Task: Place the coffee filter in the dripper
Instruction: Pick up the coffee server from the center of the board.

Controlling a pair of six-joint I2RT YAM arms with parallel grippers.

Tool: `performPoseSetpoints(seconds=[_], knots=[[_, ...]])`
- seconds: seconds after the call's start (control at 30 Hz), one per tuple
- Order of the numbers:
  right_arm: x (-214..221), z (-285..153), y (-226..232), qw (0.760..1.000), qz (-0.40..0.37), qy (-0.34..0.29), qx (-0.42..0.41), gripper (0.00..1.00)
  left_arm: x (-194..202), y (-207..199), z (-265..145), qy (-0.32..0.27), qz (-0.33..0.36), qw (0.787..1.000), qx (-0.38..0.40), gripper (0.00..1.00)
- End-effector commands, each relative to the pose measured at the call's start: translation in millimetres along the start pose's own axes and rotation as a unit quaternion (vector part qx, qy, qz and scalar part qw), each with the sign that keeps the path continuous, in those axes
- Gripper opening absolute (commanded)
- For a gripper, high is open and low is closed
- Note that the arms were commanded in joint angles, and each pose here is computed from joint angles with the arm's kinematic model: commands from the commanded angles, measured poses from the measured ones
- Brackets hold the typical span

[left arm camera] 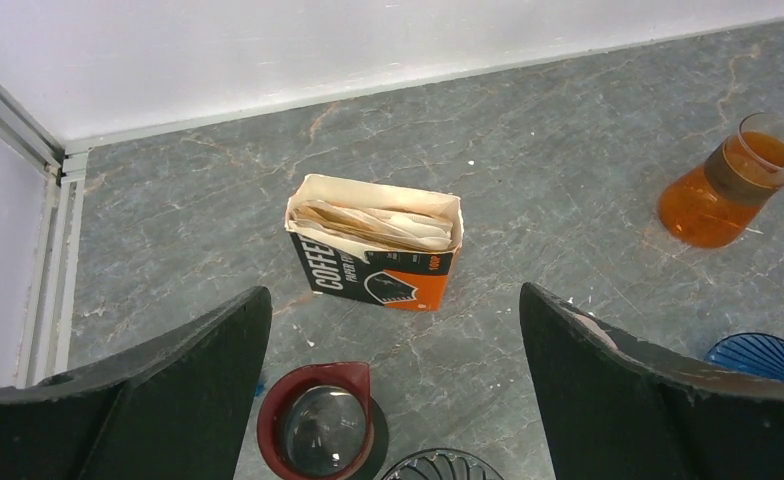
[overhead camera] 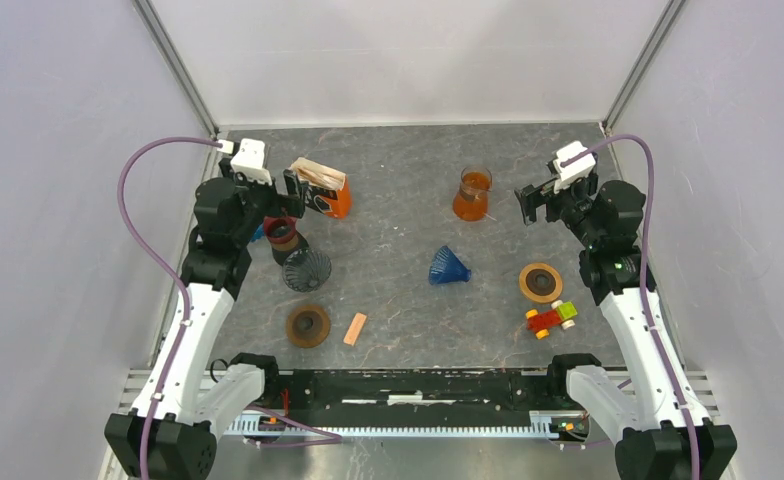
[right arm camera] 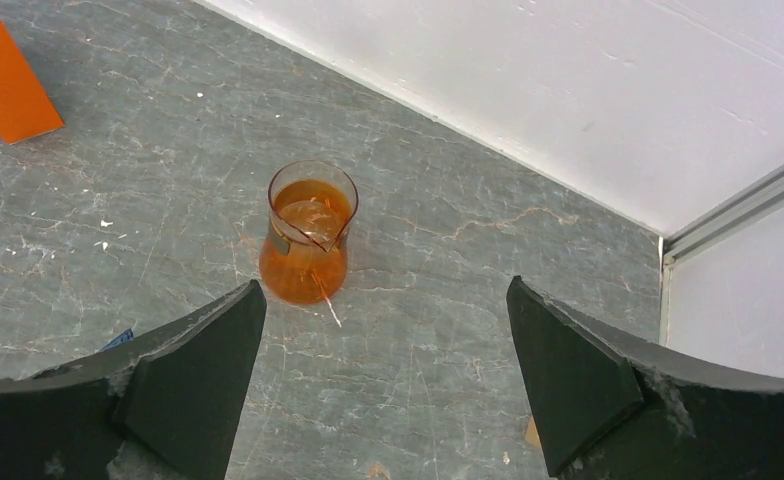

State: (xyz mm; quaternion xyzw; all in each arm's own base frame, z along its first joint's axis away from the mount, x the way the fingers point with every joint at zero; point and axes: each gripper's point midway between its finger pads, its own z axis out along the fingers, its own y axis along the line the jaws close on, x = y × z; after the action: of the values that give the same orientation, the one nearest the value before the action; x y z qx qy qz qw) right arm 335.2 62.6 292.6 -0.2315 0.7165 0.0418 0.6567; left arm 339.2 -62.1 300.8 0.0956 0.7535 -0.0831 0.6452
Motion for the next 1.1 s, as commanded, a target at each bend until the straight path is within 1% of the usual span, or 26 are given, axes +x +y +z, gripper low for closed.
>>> performPoseSetpoints(seconds=[0.0, 0.13, 0.23, 0.33, 0.47, 0.57, 0.63, 0.77, 0.83, 0.87, 0.97, 1.07], knots=[[-13.2, -1.5, 0.4, 1.000, -0.008, -0.021, -0.004, 0.98, -12.1, -0.6, -2.5, -0.033, 0.011, 0.999, 0.006, 1.00], [-15.1, -0.1, 2.4, 1.000, -0.009, -0.024, -0.011, 0.98, -6.6, -1.3, -1.8, -0.030, -0.001, 1.000, 0.006, 1.00], [-14.4, 0.0, 3.0, 1.000, -0.014, -0.023, -0.014, 0.98, -2.7, -2.6, -3.9, -0.014, -0.002, 1.000, 0.008, 1.00], [-14.5, 0.7, 3.6, 0.999, -0.023, -0.021, -0.020, 0.98, -1.8, -1.7, -7.7, 0.001, 0.020, 1.000, 0.011, 1.00], [-17.7, 7.7, 3.7, 0.999, -0.026, -0.019, -0.030, 0.98, -2.8, -3.8, -12.2, 0.010, 0.016, 1.000, 0.014, 1.00], [-15.2, 21.9, -14.3, 1.000, 0.012, 0.001, 0.014, 0.98, -1.7, -7.7, -13.2, 0.016, 0.016, 0.999, 0.026, 1.00], [-11.8, 34.5, -20.0, 0.999, 0.019, 0.021, 0.027, 0.98, 2.1, -11.2, -11.9, 0.022, 0.018, 0.999, 0.037, 1.00], [9.1, 72.3, -27.3, 0.993, 0.017, 0.096, 0.065, 0.99, 9.4, -25.0, -9.6, 0.031, 0.009, 0.997, 0.076, 1.00], [12.6, 93.7, -23.4, 0.991, 0.014, 0.121, 0.057, 0.92, 11.8, -31.6, -9.6, 0.033, 0.007, 0.995, 0.096, 1.00], [18.9, 102.8, -18.4, 0.989, 0.013, 0.136, 0.049, 0.90, 12.3, -34.7, -9.7, 0.033, 0.006, 0.994, 0.105, 1.00], [37.1, 131.4, -5.0, 0.983, 0.008, 0.180, 0.021, 0.78, 14.7, -38.0, -9.1, 0.036, 0.006, 0.993, 0.116, 1.00], [59.1, 152.2, 3.6, 0.976, 0.003, 0.218, 0.003, 0.71, 15.4, -39.3, -9.1, 0.037, 0.006, 0.992, 0.119, 1.00]])
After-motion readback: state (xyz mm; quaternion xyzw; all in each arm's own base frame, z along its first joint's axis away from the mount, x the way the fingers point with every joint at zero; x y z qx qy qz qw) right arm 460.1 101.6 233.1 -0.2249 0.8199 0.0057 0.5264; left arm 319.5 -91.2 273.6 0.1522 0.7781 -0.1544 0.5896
